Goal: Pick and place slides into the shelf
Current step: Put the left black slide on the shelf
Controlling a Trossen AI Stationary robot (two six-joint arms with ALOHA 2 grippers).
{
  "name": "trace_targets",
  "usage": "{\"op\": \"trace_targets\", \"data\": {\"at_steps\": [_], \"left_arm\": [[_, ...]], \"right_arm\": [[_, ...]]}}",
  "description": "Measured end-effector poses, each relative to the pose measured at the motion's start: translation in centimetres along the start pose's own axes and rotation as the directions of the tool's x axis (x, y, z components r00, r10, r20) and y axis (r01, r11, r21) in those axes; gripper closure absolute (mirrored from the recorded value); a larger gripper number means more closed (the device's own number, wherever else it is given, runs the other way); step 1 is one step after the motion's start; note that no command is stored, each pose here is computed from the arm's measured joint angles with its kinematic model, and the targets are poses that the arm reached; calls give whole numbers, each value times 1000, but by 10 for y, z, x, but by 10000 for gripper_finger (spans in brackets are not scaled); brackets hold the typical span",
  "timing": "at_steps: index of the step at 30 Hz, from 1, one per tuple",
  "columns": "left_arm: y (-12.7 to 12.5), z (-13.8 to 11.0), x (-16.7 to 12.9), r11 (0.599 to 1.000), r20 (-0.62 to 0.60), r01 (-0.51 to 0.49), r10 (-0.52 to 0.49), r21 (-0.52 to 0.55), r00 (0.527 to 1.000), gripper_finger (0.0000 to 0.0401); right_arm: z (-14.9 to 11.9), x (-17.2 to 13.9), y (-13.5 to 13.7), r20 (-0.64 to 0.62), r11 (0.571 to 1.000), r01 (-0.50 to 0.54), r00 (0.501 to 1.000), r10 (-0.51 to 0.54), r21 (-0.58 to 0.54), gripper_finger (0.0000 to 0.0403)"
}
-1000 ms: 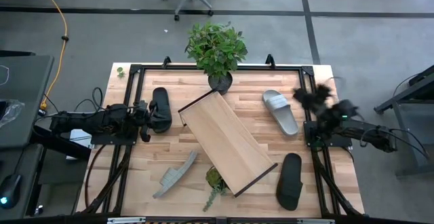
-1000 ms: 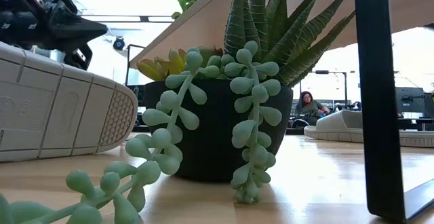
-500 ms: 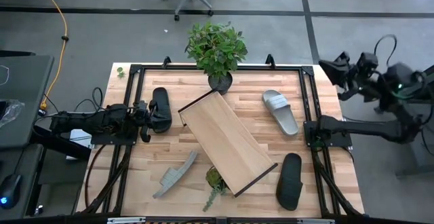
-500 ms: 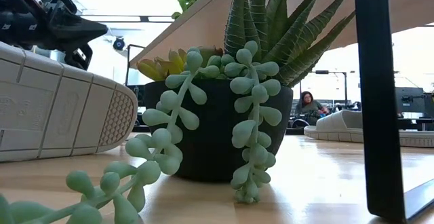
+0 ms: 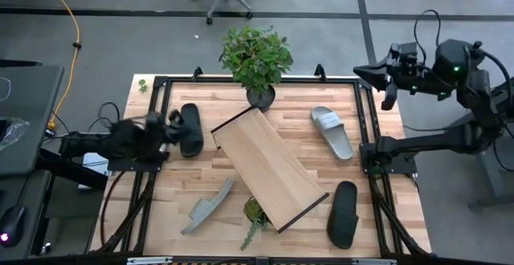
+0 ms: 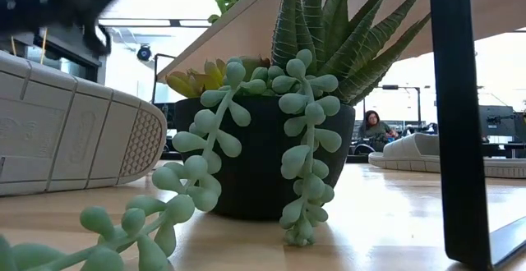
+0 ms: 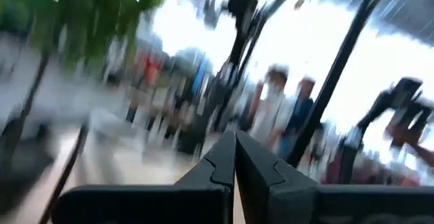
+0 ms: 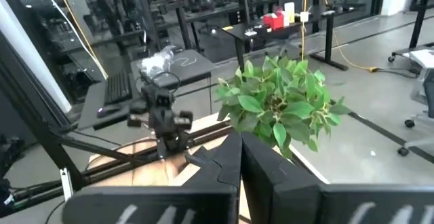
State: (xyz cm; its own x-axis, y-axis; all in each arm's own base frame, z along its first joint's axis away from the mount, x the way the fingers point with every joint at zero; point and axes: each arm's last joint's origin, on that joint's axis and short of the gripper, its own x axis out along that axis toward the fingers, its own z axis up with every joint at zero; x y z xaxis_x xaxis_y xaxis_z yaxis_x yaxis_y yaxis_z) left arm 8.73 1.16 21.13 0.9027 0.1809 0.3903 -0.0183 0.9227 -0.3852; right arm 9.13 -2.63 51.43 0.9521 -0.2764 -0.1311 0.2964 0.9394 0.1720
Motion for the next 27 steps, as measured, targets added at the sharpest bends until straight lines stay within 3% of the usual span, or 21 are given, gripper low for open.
{"op": "trace_targets", "data": {"at_steps": [4, 7, 13, 20, 27], "left_arm": [[-20, 48, -1, 988, 236, 52, -85, 145, 968, 400], [-34, 86, -4, 966, 297, -1, -79, 260, 952, 400], [-61, 150, 8, 928, 30, -92, 87, 362, 996, 400], [-100, 236, 46, 840, -51, -74, 120, 537, 991, 400], [-117, 278, 83, 742, -298, -95, 378, 663, 876, 400]], "right_arm": [[4, -1, 1, 18, 1000, -3, 1000, 3, 3, 403], [4, -1, 1, 20, 1000, -3, 1000, 3, 5, 403], [0, 2, 0, -26, 1000, 3, 1000, -3, 18, 403], [-4, 8, -1, -85, 999, 14, 996, -10, 41, 403], [-5, 13, 0, -102, 999, 9, 995, -3, 53, 403]]}}
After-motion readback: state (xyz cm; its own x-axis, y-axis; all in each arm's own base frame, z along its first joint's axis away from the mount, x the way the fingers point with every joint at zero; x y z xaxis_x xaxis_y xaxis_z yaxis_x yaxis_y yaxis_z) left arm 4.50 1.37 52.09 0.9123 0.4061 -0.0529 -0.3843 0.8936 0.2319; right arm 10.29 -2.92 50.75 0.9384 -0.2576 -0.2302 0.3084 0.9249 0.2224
